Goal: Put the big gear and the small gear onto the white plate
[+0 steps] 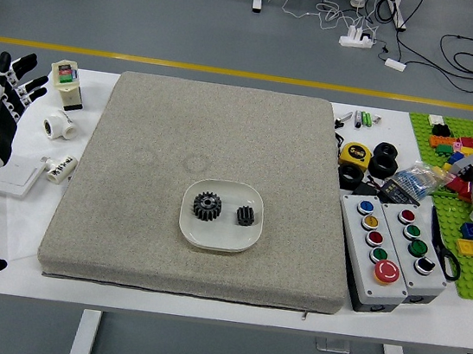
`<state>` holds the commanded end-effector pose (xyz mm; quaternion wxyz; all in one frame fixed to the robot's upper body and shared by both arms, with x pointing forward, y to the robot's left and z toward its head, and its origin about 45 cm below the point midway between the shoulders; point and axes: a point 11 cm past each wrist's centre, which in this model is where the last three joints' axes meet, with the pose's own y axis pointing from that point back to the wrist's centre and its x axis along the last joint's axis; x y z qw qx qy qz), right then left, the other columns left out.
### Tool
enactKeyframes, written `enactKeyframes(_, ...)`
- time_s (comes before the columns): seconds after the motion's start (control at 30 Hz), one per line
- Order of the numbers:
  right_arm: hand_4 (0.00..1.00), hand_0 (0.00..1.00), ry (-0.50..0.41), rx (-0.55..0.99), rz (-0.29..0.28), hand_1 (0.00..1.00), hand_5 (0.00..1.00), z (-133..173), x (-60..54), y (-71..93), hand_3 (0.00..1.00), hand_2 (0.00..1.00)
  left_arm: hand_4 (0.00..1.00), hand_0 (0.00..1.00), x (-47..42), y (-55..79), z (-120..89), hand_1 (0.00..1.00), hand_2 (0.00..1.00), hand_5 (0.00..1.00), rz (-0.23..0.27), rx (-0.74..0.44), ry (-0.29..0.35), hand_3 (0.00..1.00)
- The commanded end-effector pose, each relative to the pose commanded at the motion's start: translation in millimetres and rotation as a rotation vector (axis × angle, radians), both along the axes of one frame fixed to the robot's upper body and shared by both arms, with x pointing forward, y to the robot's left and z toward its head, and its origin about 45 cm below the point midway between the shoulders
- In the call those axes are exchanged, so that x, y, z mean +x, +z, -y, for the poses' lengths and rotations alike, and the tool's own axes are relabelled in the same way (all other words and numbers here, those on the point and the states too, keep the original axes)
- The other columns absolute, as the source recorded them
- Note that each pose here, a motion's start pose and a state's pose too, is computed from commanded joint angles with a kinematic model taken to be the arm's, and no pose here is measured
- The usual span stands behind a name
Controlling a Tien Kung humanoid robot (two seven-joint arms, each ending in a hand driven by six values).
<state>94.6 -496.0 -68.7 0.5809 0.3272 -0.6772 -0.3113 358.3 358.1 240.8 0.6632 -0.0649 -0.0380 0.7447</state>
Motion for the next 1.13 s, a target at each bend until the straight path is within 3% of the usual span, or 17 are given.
enactKeyframes(1.13, 0.753, 0.656, -0.004, 0.000, 0.019, 0.669, 0.614, 0.3, 7.2, 1.8, 0.559, 0.748, 0.900, 0.836, -1.7, 0.0, -8.8, 0.824, 0.931, 0.998, -0.008, 0.024, 0.019, 0.833)
